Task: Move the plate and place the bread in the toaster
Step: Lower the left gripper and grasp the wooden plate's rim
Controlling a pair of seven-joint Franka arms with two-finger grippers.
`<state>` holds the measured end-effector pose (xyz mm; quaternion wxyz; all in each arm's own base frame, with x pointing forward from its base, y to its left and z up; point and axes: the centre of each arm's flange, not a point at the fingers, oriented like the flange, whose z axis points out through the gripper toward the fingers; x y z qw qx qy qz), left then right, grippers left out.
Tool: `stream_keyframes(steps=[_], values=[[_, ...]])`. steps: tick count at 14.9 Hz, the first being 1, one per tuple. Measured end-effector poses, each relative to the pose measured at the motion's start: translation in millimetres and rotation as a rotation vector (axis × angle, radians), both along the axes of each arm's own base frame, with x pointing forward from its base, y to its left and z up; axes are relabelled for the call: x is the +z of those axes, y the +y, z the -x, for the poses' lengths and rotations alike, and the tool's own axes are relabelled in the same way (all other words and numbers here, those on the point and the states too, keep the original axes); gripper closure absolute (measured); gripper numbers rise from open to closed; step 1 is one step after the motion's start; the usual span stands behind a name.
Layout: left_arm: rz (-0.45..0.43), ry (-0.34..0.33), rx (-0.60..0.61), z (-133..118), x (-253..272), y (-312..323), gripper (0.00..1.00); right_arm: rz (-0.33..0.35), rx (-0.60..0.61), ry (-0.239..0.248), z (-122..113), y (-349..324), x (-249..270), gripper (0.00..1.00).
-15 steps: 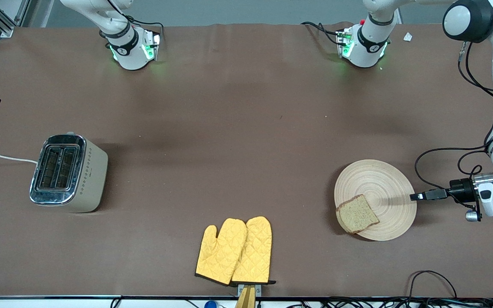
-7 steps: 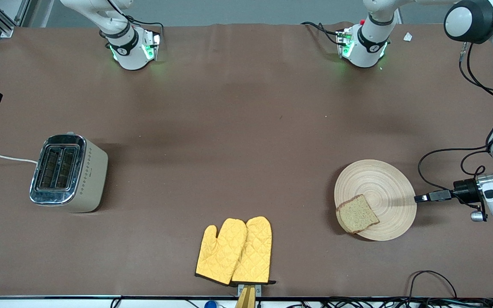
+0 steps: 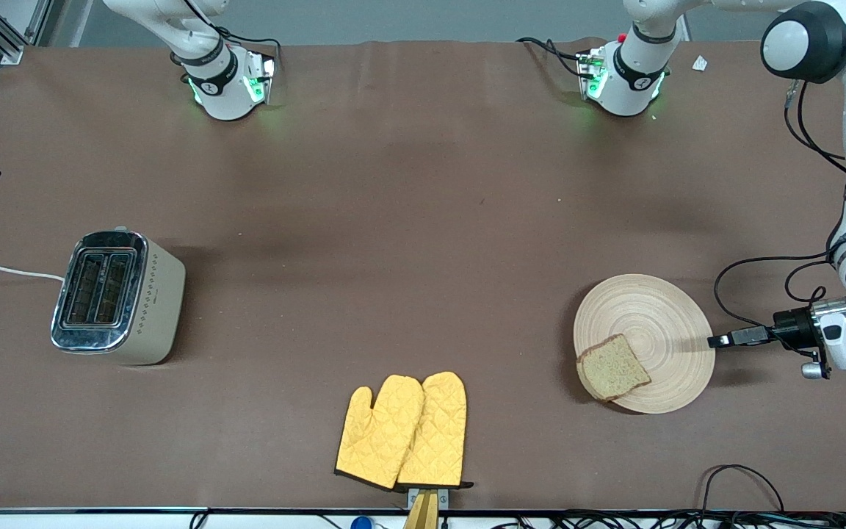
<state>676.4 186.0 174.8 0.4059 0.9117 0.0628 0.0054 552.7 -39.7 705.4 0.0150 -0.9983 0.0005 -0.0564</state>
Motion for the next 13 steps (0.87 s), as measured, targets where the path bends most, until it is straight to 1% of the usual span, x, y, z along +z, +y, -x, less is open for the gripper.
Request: stream_keyframes(steps=[1,3,4,5,6,8,9,10,11,12,13], values=[[0.001,0.002,-0.001,0,-2,0,0.14,-0.006,0.010,-0.013,-5,6,-2,0.00],[0.002,-0.004,-0.009,1,-6,-1,0.15,-0.010,0.041,-0.019,-14,24,-10,0.00],[0.002,-0.011,-0.017,1,-7,-1,0.29,-0.010,0.055,-0.015,-18,33,-14,0.00],[0.002,-0.016,-0.025,2,-9,-1,0.33,-0.010,0.064,-0.010,-20,39,-17,0.00],[0.004,-0.021,-0.033,3,-13,-1,0.34,-0.011,0.068,-0.003,-21,41,-19,0.00],[0.006,-0.029,-0.049,4,-21,-2,0.49,-0.017,0.077,0.029,-21,46,-26,0.00],[0.007,-0.034,-0.056,5,-24,-2,0.49,-0.021,0.087,0.056,-19,52,-31,0.00],[0.007,-0.040,-0.062,5,-25,-2,0.53,-0.029,0.095,0.081,-17,61,-35,0.00],[0.006,-0.049,-0.070,6,-26,-2,0.63,-0.056,0.101,0.103,-17,70,-42,0.00],[0.005,-0.059,-0.078,6,-26,-1,0.75,-0.097,0.106,0.125,-17,78,-51,0.00],[0.005,-0.067,-0.084,6,-26,0,0.76,-0.125,0.107,0.140,-18,81,-60,0.00]])
